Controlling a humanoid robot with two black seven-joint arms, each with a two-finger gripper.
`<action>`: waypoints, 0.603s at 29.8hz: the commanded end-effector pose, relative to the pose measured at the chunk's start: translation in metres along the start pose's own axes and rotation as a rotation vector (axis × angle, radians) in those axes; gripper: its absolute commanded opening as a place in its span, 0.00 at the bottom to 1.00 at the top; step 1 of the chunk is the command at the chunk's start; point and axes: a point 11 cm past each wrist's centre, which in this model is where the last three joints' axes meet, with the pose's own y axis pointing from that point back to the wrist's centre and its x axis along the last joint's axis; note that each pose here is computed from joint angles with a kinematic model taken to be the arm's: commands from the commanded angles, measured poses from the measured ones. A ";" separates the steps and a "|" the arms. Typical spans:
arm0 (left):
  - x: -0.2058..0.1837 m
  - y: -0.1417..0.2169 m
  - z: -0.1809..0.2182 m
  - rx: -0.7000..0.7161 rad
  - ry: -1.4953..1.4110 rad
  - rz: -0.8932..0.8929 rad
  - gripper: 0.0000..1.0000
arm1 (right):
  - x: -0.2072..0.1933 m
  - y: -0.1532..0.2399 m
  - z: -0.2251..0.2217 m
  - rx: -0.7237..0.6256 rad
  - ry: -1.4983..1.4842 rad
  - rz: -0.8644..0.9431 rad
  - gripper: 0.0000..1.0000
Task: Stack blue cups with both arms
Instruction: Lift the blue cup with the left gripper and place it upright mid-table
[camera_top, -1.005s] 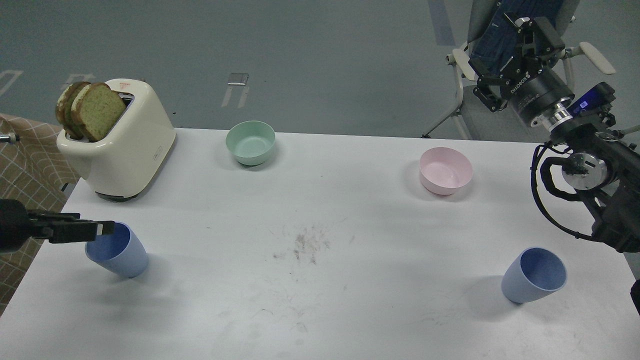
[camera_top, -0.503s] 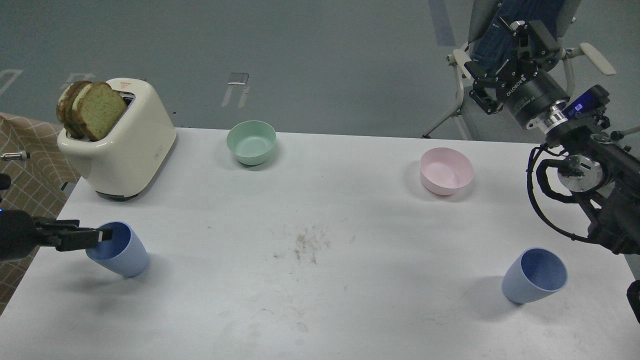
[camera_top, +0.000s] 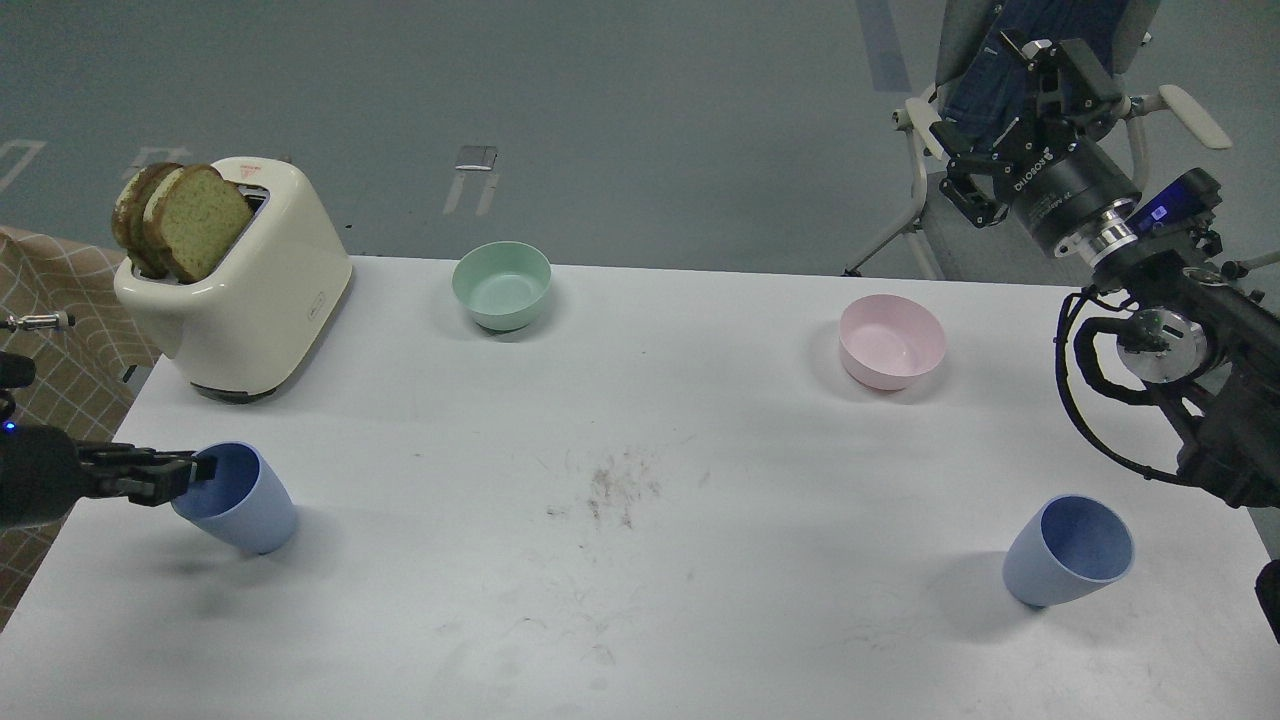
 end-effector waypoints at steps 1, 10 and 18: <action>0.005 0.003 0.001 0.001 -0.021 0.013 0.00 | 0.000 -0.001 0.000 0.001 -0.001 -0.001 1.00; 0.080 0.027 0.047 -0.062 -0.301 0.217 0.00 | 0.003 -0.007 -0.024 0.035 0.030 -0.009 1.00; 0.137 -0.006 0.134 -0.227 -0.533 0.212 0.00 | -0.009 -0.029 -0.062 0.094 0.077 -0.053 1.00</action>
